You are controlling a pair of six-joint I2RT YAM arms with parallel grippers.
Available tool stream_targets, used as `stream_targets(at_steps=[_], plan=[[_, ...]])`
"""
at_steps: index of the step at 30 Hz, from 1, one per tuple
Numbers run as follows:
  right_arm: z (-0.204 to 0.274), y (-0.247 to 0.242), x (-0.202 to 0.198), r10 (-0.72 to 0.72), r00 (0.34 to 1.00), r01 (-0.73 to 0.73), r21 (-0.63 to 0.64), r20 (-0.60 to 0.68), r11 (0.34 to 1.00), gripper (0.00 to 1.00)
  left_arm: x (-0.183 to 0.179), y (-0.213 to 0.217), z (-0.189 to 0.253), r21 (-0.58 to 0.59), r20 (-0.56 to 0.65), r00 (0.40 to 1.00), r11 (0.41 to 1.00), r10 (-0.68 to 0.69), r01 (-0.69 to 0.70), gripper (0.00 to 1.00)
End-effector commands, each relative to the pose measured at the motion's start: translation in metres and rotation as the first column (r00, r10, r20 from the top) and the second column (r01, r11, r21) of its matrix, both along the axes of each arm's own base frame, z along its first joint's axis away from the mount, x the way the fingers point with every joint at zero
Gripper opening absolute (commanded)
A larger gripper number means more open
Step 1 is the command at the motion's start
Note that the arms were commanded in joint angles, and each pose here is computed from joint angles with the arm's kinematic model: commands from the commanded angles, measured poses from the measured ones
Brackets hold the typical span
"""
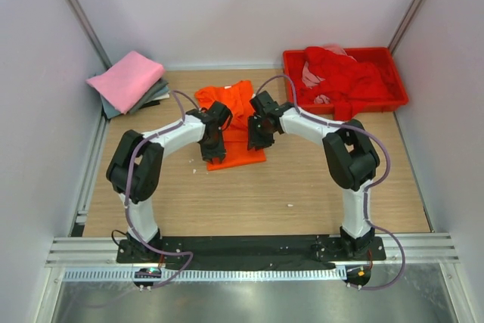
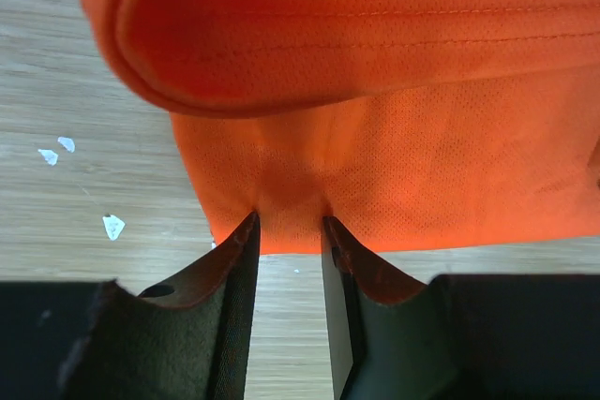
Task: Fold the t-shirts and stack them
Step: Fold the tshirt
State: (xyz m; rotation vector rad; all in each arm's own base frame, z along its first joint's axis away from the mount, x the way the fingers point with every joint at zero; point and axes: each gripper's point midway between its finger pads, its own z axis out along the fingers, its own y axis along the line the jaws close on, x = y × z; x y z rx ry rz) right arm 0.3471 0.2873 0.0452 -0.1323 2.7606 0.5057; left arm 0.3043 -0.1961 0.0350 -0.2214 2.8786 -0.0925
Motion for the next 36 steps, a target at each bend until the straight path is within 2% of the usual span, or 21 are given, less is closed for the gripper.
stream_targets(at_steps=[1, 8, 14, 18, 22, 24, 25, 26, 27, 28, 29, 30, 33, 36], plan=[[0.004, 0.015, 0.018, -0.001, 0.999, 0.000, 0.011, 0.042, 1.000, 0.37, 0.011, -0.007, -0.001, -0.015, 0.050, 0.999, 1.000, 0.019, -0.018, 0.33], [-0.007, 0.020, 0.041, 0.003, 0.999, -0.002, -0.027, 0.039, 1.000, 0.36, 0.000, -0.002, -0.012, -0.006, 0.030, 0.999, 1.000, 0.016, -0.016, 0.33], [0.010, 0.008, 0.093, -0.062, 0.994, 0.065, -0.029, 0.084, 0.997, 0.36, -0.016, 0.006, -0.021, 0.011, 0.005, 1.000, 1.000, 0.010, -0.010, 0.33], [0.036, 0.006, 0.159, -0.136, 0.978, 0.133, 0.034, 0.156, 0.991, 0.37, -0.023, 0.009, -0.019, 0.011, 0.007, 1.000, 1.000, 0.007, -0.007, 0.33], [0.073, -0.003, 0.197, -0.217, 0.956, 0.185, 0.168, 0.196, 0.968, 0.37, -0.026, 0.012, -0.006, 0.011, 0.022, 1.000, 1.000, 0.000, 0.000, 0.34], [0.079, -0.009, 0.195, -0.223, 0.953, 0.187, 0.183, 0.204, 0.965, 0.38, -0.024, 0.019, 0.008, 0.036, 0.053, 0.999, 0.999, -0.008, 0.006, 0.35], [0.112, -0.011, 0.195, -0.234, 0.935, 0.179, 0.215, 0.266, 0.960, 0.38, -0.022, 0.023, 0.013, 0.052, 0.067, 0.998, 0.999, -0.008, 0.005, 0.37], [0.118, -0.013, 0.189, -0.233, 0.934, 0.174, 0.225, 0.272, 0.959, 0.39, -0.020, 0.026, 0.018, 0.067, 0.080, 0.997, 0.998, -0.012, 0.006, 0.38], [0.098, -0.018, 0.172, -0.227, 0.948, 0.182, 0.203, 0.226, 0.962, 0.40, -0.019, 0.033, 0.024, 0.099, 0.093, 0.996, 0.995, -0.009, 0.000, 0.39], [0.125, -0.019, 0.164, -0.226, 0.937, 0.162, 0.242, 0.268, 0.957, 0.41, -0.011, 0.033, 0.032, 0.102, 0.116, 0.993, 0.995, -0.015, 0.003, 0.40], [0.127, -0.021, 0.154, -0.224, 0.938, 0.158, 0.248, 0.266, 0.956, 0.42, -0.008, 0.035, 0.037, 0.107, 0.126, 0.992, 0.994, -0.014, 0.001, 0.41], [0.097, -0.026, 0.132, -0.206, 0.956, 0.161, 0.214, 0.207, 0.963, 0.45, -0.004, 0.037, 0.038, 0.113, 0.121, 0.993, 0.994, -0.013, -0.001, 0.41], [0.090, -0.021, 0.095, -0.152, 0.967, 0.101, 0.241, 0.204, 0.965, 0.51, 0.021, 0.049, 0.046, 0.105, 0.130, 0.991, 0.994, 0.023, -0.037, 0.44], [0.077, -0.017, 0.073, -0.091, 0.980, 0.048, 0.238, 0.175, 0.970, 0.52, 0.052, 0.059, 0.049, 0.090, 0.146, 0.988, 0.993, 0.057, -0.071, 0.44]])
